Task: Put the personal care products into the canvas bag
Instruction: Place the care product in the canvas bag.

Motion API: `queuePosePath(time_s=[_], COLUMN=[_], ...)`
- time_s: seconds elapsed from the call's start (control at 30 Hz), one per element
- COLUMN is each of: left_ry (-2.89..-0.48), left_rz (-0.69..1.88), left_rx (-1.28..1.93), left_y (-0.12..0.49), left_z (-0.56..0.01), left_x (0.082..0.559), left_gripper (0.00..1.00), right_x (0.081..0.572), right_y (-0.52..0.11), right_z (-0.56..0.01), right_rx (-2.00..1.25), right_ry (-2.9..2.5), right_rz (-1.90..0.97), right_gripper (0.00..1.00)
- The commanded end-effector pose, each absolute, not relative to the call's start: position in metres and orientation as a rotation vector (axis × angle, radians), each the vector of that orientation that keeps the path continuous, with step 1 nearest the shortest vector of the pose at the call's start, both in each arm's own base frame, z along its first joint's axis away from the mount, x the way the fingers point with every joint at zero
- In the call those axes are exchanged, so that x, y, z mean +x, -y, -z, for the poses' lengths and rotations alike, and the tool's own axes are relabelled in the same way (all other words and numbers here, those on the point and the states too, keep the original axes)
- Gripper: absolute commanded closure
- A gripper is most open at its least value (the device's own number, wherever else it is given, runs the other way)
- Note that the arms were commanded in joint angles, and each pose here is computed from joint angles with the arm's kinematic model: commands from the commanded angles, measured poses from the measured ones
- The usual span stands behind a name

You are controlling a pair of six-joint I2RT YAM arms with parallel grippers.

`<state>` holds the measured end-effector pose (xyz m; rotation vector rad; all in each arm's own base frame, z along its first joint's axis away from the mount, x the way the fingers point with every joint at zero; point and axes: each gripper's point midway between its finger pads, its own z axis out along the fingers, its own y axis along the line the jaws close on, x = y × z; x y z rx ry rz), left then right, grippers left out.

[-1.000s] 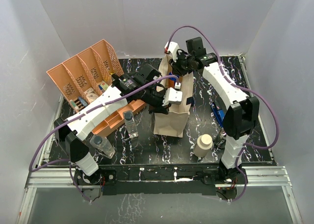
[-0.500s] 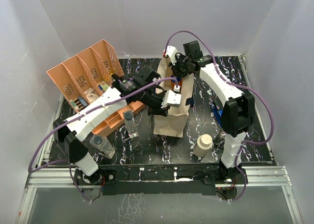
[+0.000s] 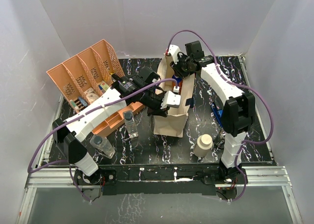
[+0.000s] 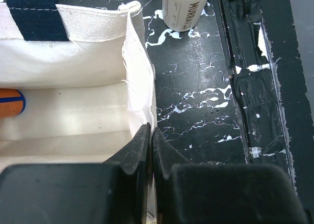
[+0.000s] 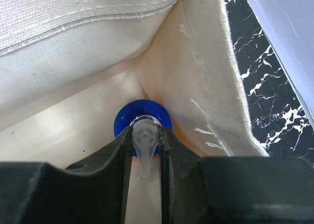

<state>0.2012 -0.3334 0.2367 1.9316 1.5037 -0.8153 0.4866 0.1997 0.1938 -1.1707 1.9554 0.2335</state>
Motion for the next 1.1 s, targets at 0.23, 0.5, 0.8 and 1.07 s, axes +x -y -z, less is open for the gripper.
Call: queuePosePath(time_s=[0.23,0.5,0.8,1.07], left_ry=[-1.507,-1.531,-1.569,-1.592], left_rz=[0.831,0.819,0.769,0.737], left_rx=[1.938,1.900,1.832,1.782], left_y=[0.328,0.331,0.336,0.336], left_z=[-0.237,-0.239,-0.245,-0.249], left_x=[0.191,0.198,0.210,0.218], left_gripper=[1.00,0.92,0.79,0.65], right_x=[0.510,0.501,0.461,0.396], right_y=[-0.193,-0.199,-0.202,-0.164], right_z=[-0.203,-0.246,-0.324,-0.353], right_rx=[-1.083,-1.063,-1.000,-0.923], right_ry=[-1.937,-1.869,-1.742,-1.700], right_rz=[-0.190,-0.227,-0.291,-0.183], right_gripper=[0.62,0.41,0.32,0.27])
